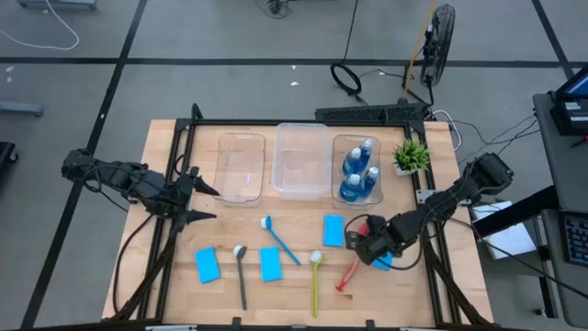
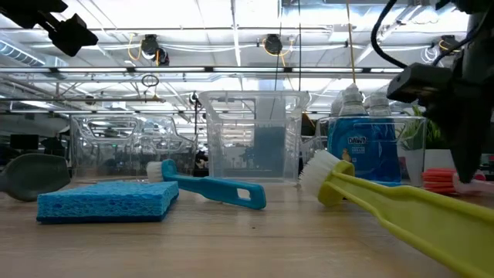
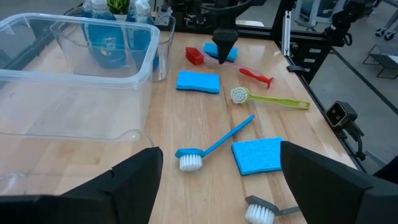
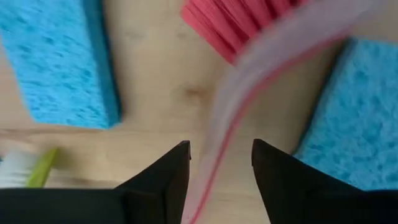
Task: Pick & Place Kitchen Sink Supplies
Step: Put the red dishwashing brush into the middle transparent bin
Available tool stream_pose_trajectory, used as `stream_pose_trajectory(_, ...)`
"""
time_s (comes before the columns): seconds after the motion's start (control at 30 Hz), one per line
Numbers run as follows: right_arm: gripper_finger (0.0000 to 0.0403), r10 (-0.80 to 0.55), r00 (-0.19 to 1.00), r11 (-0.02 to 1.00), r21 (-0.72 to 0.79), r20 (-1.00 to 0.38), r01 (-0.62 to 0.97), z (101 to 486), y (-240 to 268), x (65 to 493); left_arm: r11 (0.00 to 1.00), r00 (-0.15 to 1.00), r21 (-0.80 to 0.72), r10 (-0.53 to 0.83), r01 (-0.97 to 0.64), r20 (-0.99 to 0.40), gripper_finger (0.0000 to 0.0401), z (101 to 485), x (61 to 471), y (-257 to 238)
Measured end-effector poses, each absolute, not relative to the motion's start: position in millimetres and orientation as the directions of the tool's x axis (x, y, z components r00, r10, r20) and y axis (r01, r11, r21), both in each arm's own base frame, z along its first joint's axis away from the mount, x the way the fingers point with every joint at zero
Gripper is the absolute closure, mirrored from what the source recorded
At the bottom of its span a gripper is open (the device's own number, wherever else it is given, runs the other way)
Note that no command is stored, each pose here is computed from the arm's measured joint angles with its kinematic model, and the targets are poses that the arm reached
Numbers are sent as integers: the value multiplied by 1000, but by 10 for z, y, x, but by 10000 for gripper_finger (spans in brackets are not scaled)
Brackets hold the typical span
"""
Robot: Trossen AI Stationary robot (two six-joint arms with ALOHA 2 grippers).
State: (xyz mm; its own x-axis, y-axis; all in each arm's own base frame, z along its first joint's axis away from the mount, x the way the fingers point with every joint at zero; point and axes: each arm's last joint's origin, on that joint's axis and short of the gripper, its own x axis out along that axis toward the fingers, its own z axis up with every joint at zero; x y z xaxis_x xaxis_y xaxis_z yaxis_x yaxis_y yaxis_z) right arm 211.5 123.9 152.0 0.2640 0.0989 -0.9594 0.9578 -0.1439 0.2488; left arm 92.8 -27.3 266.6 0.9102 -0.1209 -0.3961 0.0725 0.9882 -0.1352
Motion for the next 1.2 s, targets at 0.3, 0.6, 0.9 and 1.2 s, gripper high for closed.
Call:
stream_pose_trajectory(0.3,273,117,234,-137,218,-965,966,1391,1242,2101,990,913,-127,-106,61,-395,89,2666,929,-269)
stream_pose_trajectory(0.6,325,114,226,-129,211,-968,969,1383,1241,2095,991,914,-124,-97,52,-394,100,2667,929,-266)
stream_pose_trajectory(0.9,366,116,253,-130,238,-960,963,1384,1249,2119,991,914,-124,-97,51,-394,84,2666,929,-266)
stream_pose_trajectory(1.2,368,169,327,-100,314,-930,944,1571,1315,2207,991,914,-125,-96,50,-394,80,2667,929,-265)
